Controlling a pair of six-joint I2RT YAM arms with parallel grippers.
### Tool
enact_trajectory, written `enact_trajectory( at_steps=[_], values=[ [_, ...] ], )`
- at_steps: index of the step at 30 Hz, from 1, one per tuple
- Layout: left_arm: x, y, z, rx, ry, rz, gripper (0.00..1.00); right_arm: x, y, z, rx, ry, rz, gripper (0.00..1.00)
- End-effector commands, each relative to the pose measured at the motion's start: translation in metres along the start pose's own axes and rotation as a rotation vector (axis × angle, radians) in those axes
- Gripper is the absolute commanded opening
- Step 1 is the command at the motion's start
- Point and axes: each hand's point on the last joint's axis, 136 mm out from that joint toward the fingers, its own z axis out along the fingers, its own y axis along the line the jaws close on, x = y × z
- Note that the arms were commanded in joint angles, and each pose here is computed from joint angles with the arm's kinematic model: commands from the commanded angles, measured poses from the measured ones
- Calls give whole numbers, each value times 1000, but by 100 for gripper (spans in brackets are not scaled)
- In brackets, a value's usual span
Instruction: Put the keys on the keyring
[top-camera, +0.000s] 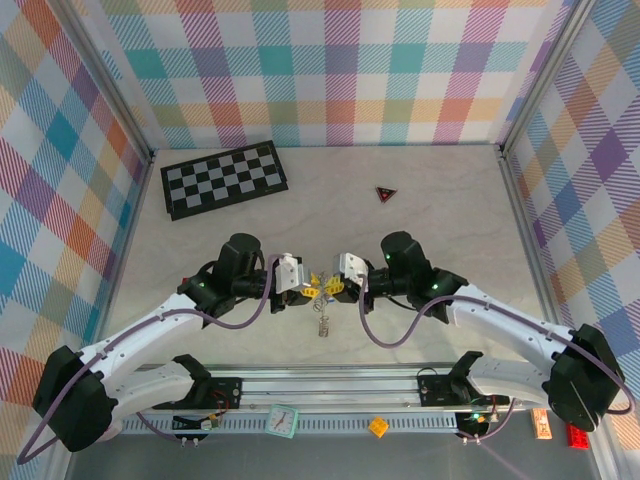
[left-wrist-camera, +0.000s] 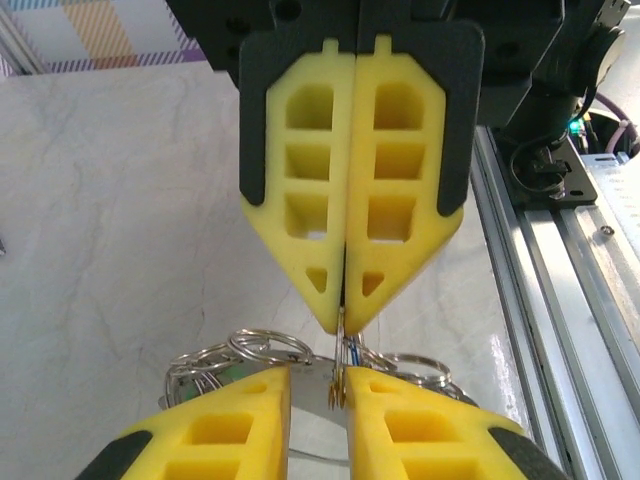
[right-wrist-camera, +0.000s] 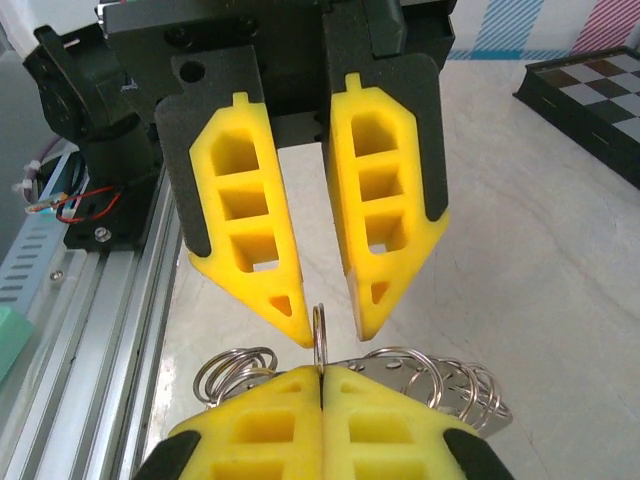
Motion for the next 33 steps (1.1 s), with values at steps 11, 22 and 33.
enact_trajectory(
  at_steps=[11,22,33],
  values=[
    [-15,1,-2,17,5,30,13,-14,7,3,-86,87,-91,0],
    [-20,-3,-3,18,-46,24,0,-13,-4,-2,-8,41,23,28],
    [-22,-4,-3,3,-110,-26,0,18,-10,-4,115,-5,165,32]
  ],
)
